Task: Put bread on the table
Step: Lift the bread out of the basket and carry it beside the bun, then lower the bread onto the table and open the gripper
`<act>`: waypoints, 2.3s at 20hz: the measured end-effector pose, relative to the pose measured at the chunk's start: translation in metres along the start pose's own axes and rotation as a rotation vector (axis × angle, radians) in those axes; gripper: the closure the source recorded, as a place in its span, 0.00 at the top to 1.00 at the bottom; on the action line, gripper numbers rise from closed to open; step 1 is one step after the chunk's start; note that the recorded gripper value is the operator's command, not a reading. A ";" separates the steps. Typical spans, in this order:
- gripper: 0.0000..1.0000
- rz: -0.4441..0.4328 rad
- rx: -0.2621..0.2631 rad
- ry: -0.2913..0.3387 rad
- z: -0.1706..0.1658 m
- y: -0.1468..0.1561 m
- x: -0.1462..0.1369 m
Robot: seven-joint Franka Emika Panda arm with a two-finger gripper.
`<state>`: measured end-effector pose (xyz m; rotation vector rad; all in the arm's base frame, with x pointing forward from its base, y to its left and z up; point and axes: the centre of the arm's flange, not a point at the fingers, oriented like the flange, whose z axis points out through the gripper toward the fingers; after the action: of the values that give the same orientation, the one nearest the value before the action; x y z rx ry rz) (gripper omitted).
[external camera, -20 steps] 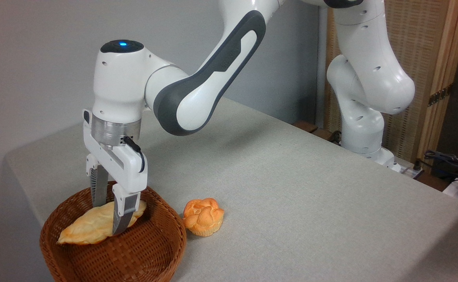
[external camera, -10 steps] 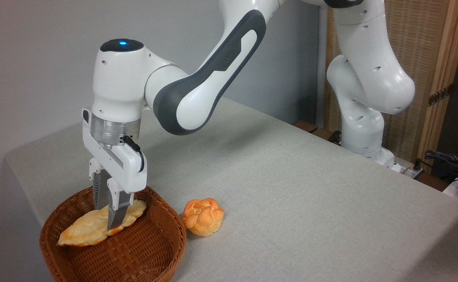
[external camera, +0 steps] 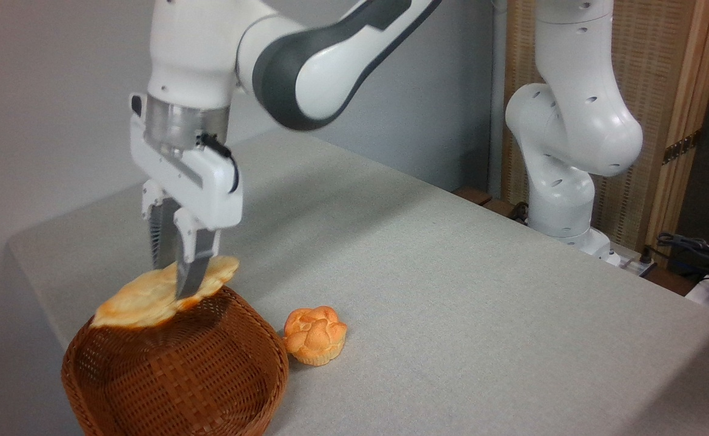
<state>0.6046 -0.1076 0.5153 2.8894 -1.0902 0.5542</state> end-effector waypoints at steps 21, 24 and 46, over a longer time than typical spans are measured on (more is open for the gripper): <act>1.00 0.066 -0.200 -0.263 0.011 0.097 -0.087; 1.00 0.079 -0.210 -0.278 0.019 0.105 -0.086; 1.00 0.005 -0.118 -0.141 -0.043 0.030 -0.068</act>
<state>0.5239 -0.0816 0.5296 2.8597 -1.1051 0.2788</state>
